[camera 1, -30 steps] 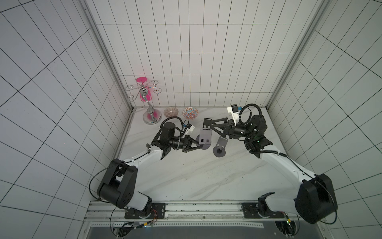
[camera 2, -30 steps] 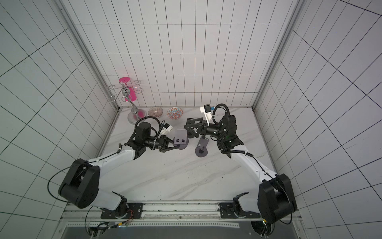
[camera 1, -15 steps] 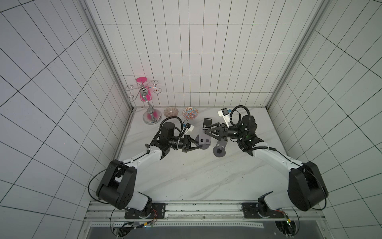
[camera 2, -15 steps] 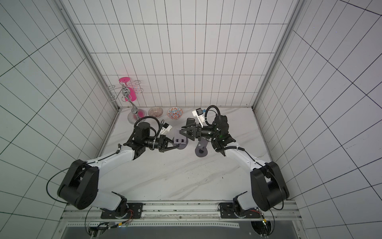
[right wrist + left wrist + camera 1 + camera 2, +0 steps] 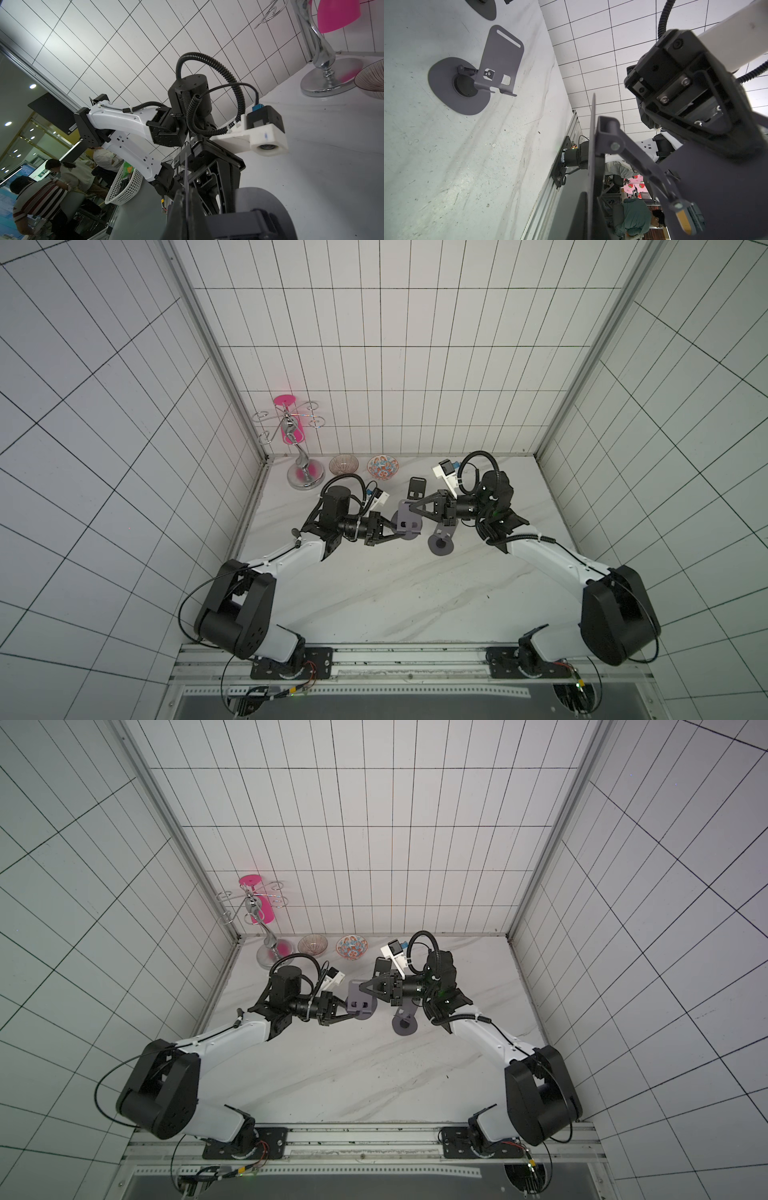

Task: Open the phone stand

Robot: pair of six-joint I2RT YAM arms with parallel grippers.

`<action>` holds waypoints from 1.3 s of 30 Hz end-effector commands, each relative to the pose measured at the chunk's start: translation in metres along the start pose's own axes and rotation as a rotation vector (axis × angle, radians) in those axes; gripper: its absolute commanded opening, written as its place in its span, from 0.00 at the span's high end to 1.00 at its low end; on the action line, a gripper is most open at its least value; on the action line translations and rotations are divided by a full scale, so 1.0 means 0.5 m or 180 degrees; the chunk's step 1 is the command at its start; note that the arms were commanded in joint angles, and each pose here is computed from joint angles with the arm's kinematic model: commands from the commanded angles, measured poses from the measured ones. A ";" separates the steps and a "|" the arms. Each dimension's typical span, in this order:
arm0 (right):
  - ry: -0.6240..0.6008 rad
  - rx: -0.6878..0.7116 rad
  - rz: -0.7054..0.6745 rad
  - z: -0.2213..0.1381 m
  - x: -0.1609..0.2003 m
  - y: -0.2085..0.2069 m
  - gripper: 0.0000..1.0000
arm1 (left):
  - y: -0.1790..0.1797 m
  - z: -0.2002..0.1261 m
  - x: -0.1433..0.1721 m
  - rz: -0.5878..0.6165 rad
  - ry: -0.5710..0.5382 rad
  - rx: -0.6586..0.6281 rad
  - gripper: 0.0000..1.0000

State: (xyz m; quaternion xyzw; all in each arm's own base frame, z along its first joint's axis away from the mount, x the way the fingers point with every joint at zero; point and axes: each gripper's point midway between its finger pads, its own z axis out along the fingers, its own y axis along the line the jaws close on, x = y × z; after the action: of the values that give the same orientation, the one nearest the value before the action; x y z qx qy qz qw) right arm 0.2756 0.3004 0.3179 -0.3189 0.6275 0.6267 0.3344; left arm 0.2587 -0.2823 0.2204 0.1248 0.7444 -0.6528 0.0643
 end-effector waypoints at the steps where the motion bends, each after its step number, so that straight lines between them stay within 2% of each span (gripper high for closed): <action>1: -0.0235 0.0035 -0.0759 -0.011 -0.070 0.052 1.00 | 0.008 0.000 0.017 -0.0146 0.0072 0.0032 1.00; 9: -0.0392 0.0420 -0.1198 -0.034 -0.084 0.062 1.00 | 0.024 0.001 0.035 -0.0254 0.0109 0.0027 1.00; 18: -0.0619 0.0368 -0.1376 -0.036 -0.140 0.093 1.00 | 0.062 0.008 0.060 -0.0386 0.0146 -0.0052 1.00; 39: -0.0801 0.0331 -0.1577 -0.048 -0.225 0.101 1.00 | 0.093 0.009 0.091 -0.0505 0.0173 -0.0121 1.00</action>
State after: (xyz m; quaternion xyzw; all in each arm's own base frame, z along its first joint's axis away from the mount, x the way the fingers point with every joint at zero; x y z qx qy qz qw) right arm 0.2741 0.3020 0.3258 -0.3454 0.6302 0.5899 0.3681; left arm 0.2531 -0.2828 0.2124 0.1406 0.7338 -0.6573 0.0990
